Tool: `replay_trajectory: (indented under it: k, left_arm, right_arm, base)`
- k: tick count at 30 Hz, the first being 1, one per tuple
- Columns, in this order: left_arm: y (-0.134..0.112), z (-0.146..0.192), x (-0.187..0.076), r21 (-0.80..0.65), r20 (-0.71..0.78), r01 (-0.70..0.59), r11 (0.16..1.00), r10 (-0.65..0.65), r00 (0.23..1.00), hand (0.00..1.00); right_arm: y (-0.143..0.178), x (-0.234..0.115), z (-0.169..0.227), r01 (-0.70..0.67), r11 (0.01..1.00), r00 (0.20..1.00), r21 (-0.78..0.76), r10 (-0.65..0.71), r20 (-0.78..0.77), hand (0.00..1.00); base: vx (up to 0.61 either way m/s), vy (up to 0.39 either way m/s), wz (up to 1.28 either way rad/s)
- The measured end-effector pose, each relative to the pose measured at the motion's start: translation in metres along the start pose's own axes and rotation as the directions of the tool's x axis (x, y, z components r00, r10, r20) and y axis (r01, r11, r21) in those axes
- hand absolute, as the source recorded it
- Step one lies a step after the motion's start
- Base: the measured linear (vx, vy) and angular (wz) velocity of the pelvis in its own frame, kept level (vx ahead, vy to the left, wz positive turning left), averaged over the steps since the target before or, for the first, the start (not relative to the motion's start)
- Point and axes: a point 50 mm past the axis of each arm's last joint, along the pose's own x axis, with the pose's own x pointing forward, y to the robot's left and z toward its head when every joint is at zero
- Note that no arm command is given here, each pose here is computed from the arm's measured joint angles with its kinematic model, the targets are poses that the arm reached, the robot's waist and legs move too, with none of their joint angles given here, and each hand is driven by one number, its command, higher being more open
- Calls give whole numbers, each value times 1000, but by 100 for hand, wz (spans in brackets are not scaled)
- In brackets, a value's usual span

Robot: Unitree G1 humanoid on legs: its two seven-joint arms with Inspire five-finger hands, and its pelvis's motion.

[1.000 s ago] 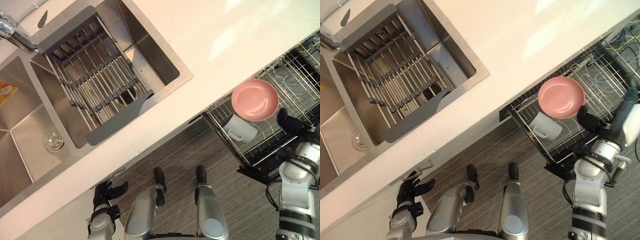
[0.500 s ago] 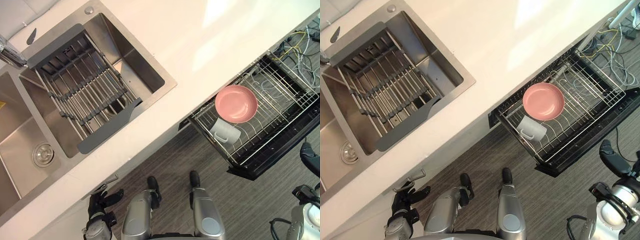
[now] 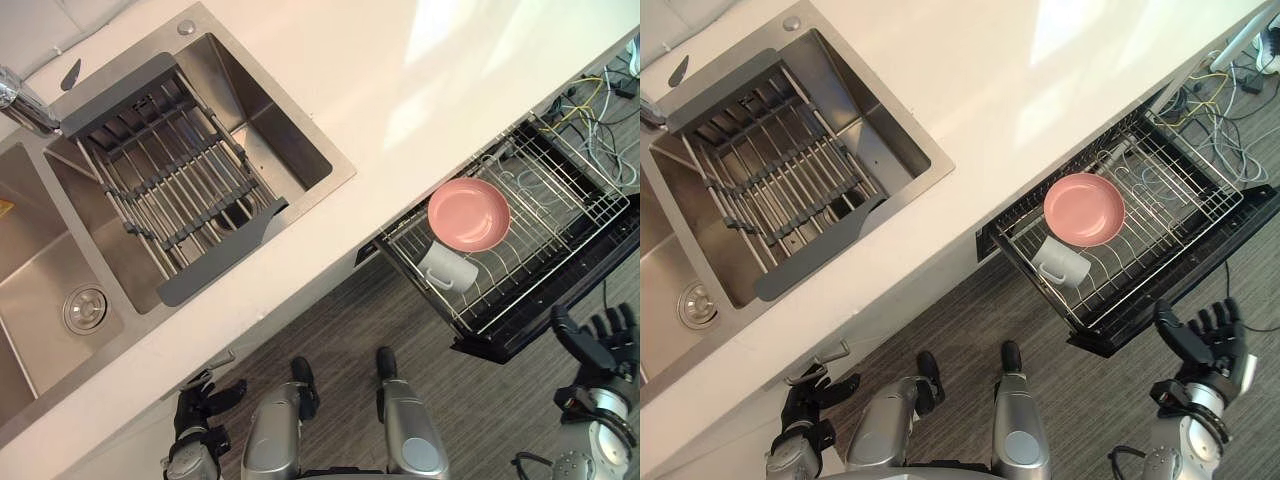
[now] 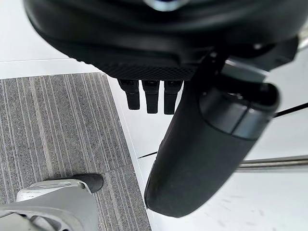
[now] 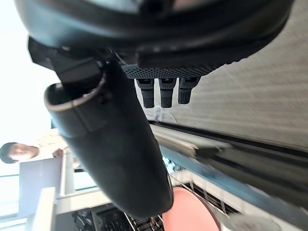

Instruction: Walk over to the sink, pick up the cup, carry it to the dishwasher, place the cup inside the dishwasher, then close the dishwasher door

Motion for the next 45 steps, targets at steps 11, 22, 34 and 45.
replay_trajectory:
  k: [11,22,34,45]
  left_arm:
    - [15,17,7,82,46,4,997,-8,999,90]
    - [42,59,21,117,168,-55,992,35,985,90]
    - [52,71,27,58,190,-109,992,96,977,90]
    - [50,60,27,61,142,-111,992,102,985,90]
  right_arm:
    - [28,15,-15,-7,987,998,159,17,-62,90]
    - [100,43,3,-221,964,974,148,227,-25,90]
    - [154,67,26,-323,946,946,-11,322,-24,90]
    - [153,73,22,-309,938,951,-158,300,-74,90]
  base:
    - [7,-14,10]
    - [-36,-37,32]
    - [-19,-10,18]
    - [-39,1,4]
